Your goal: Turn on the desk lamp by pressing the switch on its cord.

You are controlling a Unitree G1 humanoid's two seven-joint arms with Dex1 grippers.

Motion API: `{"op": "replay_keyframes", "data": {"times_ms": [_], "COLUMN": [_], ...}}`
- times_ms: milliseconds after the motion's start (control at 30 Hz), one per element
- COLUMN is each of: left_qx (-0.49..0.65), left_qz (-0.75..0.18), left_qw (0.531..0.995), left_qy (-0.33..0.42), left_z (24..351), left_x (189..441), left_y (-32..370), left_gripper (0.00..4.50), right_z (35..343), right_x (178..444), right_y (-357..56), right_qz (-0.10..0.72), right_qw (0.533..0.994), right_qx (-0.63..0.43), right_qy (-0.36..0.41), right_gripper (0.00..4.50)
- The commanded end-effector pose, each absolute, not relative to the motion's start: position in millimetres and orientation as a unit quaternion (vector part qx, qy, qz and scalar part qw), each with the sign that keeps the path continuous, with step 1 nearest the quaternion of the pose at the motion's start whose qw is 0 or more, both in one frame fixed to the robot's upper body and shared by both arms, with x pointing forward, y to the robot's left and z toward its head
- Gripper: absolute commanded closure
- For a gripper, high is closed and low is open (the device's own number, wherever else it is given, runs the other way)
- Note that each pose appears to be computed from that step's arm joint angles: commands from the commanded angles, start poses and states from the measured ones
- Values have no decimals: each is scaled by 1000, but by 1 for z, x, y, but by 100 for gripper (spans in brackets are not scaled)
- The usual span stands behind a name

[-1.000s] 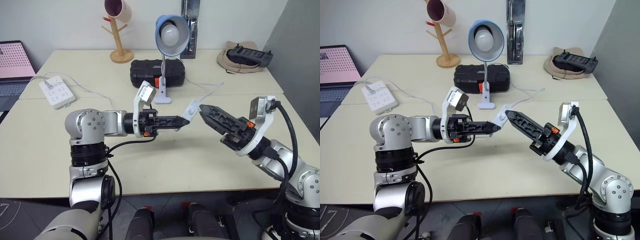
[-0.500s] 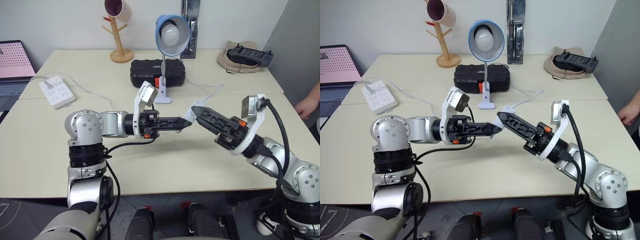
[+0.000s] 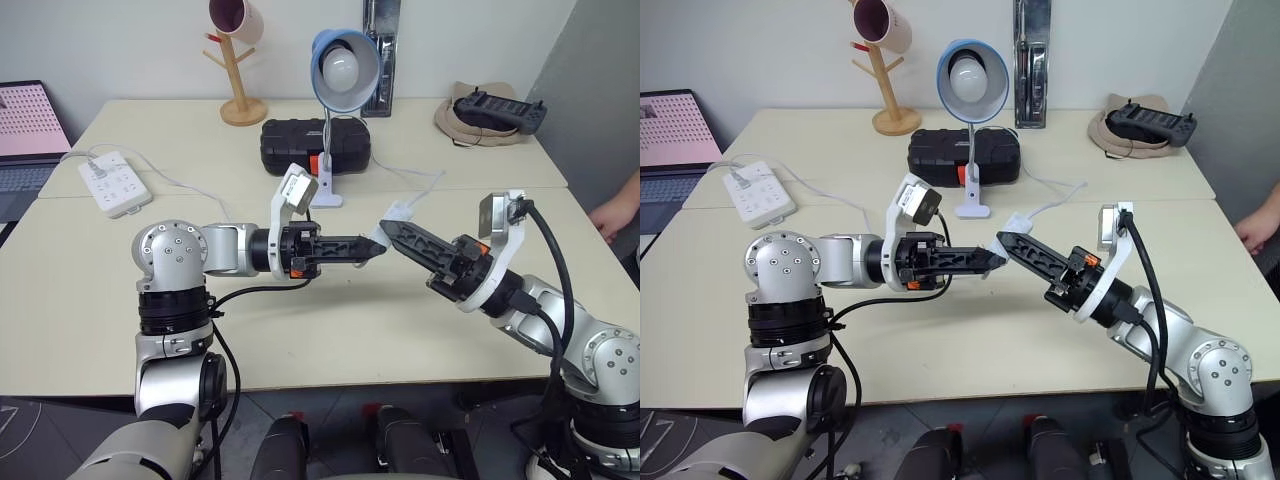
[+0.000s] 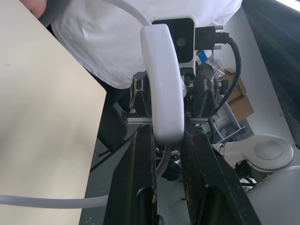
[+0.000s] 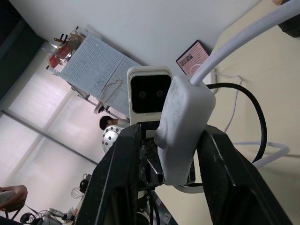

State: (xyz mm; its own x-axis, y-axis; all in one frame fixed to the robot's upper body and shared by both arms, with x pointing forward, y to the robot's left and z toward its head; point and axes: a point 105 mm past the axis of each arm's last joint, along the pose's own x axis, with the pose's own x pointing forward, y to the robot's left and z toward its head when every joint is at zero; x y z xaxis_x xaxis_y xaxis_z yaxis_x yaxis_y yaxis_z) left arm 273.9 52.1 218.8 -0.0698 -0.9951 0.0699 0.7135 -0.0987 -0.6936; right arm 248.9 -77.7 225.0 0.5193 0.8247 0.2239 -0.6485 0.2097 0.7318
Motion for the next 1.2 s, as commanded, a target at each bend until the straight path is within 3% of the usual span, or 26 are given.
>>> {"op": "replay_keyframes", "data": {"times_ms": [33,67,467,533,833,1033,1200], "left_qx": [-274,-274,-268,-264,-240,-150,-21], "left_qz": [-692,-692,-685,-683,-674,-654,-643], "left_qw": [621,621,633,637,659,714,745], "left_qy": [246,246,242,241,231,199,175], "left_z": [225,225,226,226,228,225,210], "left_x": [273,273,276,277,287,320,355], "left_y": [52,52,54,54,58,70,80], "left_gripper": [413,413,413,413,413,413,413], "right_z": [234,233,229,230,228,212,198], "right_x": [240,240,246,246,247,250,260], "right_y": [-72,-73,-76,-78,-89,-108,-124], "right_qz": [505,505,490,494,482,455,397], "right_qw": [760,760,783,784,804,866,914], "right_qx": [398,398,373,366,338,185,-5], "right_qy": [95,95,89,84,79,91,86], "right_gripper": [380,395,396,326,138,6,3]}}
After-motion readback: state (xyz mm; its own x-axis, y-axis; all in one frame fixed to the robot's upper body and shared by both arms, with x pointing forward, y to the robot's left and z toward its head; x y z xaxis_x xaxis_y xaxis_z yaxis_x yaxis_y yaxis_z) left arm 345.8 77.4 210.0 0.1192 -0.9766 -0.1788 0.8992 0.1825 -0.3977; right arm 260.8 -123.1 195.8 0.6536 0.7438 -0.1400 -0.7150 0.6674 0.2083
